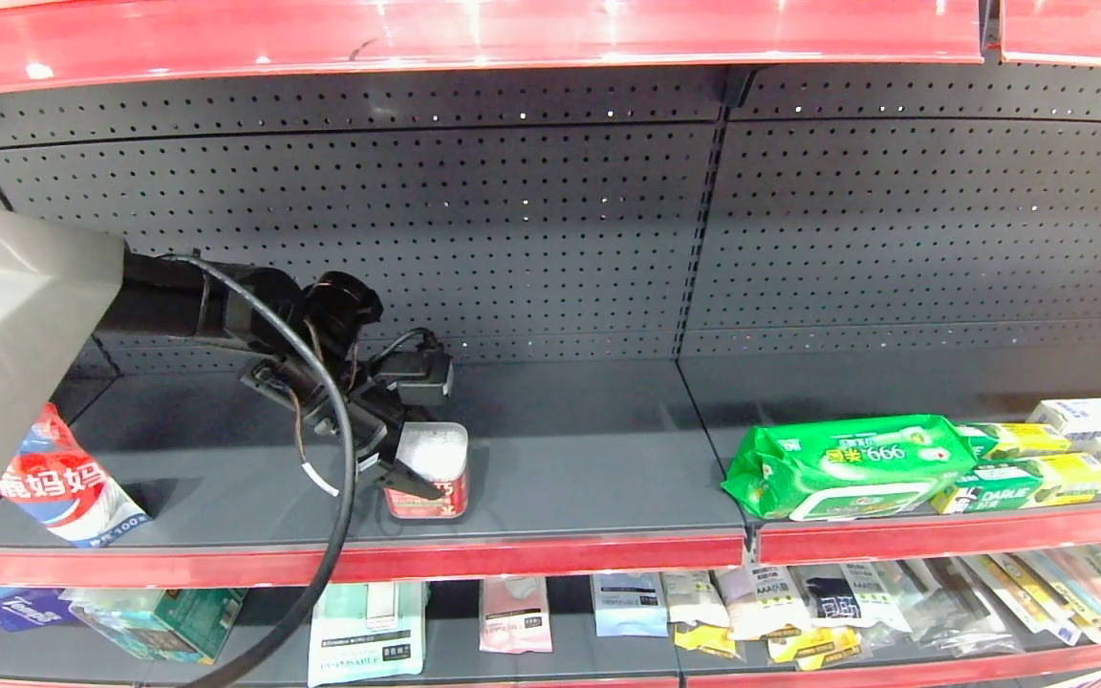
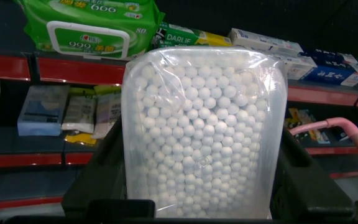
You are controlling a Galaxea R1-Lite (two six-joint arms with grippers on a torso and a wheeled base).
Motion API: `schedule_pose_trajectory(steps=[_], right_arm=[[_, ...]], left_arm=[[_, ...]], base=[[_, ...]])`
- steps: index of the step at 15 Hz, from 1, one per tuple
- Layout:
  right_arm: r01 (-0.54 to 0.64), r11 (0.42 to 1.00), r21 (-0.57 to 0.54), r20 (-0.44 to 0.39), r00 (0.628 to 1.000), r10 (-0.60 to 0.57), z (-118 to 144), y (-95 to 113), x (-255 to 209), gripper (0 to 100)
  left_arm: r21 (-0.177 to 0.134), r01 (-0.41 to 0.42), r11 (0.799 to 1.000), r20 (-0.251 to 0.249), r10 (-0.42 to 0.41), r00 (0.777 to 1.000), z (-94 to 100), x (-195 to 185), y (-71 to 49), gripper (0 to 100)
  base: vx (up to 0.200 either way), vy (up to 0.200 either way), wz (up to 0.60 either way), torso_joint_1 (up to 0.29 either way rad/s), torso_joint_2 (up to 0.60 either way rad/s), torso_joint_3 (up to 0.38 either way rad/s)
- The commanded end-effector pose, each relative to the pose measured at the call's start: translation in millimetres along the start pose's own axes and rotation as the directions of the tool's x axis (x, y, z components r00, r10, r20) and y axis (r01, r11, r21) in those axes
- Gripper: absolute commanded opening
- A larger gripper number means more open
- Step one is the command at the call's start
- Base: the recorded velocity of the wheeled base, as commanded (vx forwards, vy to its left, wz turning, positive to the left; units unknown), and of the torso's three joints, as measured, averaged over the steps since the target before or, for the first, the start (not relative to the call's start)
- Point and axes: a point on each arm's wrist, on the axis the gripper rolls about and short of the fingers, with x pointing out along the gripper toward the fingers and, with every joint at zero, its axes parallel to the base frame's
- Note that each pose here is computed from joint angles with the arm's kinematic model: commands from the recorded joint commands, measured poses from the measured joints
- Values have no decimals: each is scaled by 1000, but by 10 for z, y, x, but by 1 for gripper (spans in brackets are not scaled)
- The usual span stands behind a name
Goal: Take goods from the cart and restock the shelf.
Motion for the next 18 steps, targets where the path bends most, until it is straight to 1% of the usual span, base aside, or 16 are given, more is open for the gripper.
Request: schedule_pose_trajectory(steps=[1, 2, 3, 5, 7, 10, 11, 14, 18], right_arm=[[0, 1000, 0, 4, 1000, 0, 4, -1, -5, 0], [0, 1000, 0, 4, 1000, 0, 4, -1, -5, 0], [1, 1000, 0, 5, 1000, -1, 8, -2, -7, 0], [2, 1000, 0, 5, 1000, -2, 3, -1, -7, 0], [2, 1000, 0, 5, 1000, -2, 3, -1, -7, 0], [12, 1000, -1, 8, 1000, -12, 0, -2, -15, 0], [12, 1000, -1, 9, 1000, -12, -9, 2, -18, 0], [12, 1000, -1, 9, 1000, -12, -20, 6, -21, 0], [17, 1000, -1, 9, 1000, -17, -8, 0, -22, 0]], left_arm=[[1, -3, 1000, 4, 3, 1000, -17, 15, 8, 0], [3, -5, 1000, 5, 5, 1000, -21, 22, 12, 0], [8, -23, 1000, 11, 23, 1000, -74, 68, 45, 0], [-4, -4, 1000, 11, 4, 1000, -109, 98, -1, 0], [-9, 4, 1000, 19, -4, 1000, -122, 102, -16, 0], [-13, 10, 1000, 22, -10, 1000, -134, 118, -22, 0], [-15, 15, 1000, 30, -14, 999, -139, 128, -20, 0], [-10, 13, 1000, 42, -13, 999, -153, 158, -2, 0], [-22, 34, 999, 49, -32, 998, -185, 190, -38, 0]], base=[[0, 0, 0, 0, 0, 0], [0, 0, 0, 0, 0, 0], [0, 0, 0, 0, 0, 0], [0, 0, 0, 0, 0, 0], [0, 0, 0, 0, 0, 0], [0, 0, 0, 0, 0, 0], [0, 0, 0, 0, 0, 0], [0, 0, 0, 0, 0, 0], [0, 0, 0, 0, 0, 0]])
